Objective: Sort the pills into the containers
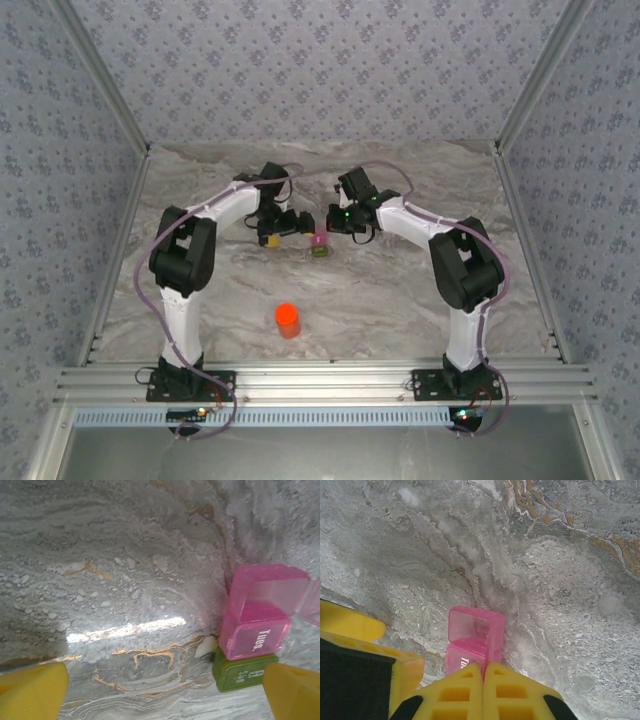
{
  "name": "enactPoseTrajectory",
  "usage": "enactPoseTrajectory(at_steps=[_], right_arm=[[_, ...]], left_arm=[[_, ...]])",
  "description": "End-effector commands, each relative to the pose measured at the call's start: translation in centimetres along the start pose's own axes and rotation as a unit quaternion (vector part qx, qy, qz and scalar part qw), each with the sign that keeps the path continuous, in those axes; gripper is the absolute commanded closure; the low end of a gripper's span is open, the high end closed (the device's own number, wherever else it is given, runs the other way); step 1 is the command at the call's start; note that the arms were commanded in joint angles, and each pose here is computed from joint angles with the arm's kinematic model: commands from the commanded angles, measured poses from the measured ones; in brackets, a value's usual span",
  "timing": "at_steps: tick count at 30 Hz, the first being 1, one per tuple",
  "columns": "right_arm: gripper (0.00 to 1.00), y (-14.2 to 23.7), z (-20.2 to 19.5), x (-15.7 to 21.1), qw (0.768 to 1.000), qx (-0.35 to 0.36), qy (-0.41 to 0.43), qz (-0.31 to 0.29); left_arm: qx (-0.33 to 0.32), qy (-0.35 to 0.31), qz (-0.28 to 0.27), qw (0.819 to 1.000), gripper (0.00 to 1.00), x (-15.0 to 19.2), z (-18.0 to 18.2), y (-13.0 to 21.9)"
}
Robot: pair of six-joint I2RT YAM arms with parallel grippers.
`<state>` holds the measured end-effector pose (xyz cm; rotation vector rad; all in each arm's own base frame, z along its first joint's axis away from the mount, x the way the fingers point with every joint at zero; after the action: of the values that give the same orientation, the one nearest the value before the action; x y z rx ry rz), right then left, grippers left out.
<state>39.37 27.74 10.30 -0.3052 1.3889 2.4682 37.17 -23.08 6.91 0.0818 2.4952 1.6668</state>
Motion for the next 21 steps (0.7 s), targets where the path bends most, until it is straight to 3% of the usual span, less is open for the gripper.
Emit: enactPoseTrajectory(at_steps=[1, 17, 21], right_arm=[[1.0, 0.3, 0.5, 0.1, 1.0, -0.008, -0.006, 0.001], [1.0, -0.2, -0.5, 0.5, 1.0, -0.004, -0.013, 0.008], [0.91, -0.4, -1.4, 0.8, 1.0, 0.002, -0.019, 0.012]], left_arm=[[-0.031, -0.024, 0.008, 0.999, 0.01, 0.0, 0.1, -0.1], [-0.047, -0.029, 0.021, 0.998, 0.01, -0.1, -0.1, -2.1], [-0.053, -0.027, 0.028, 0.998, 0.01, 0.3, 0.3, -2.5]])
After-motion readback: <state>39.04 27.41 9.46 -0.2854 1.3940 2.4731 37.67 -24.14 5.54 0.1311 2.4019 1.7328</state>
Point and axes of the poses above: each hand's point on the last joint's axis, 136 mm out from that joint toward the fingers, its own y axis back along the fingers, its own z axis along the line the jaws close on, x = y × z, the point moved 2 cm from there along y, back along the fingers, and after that the axes turned 9 degrees about -y, right-handed, at the moved point
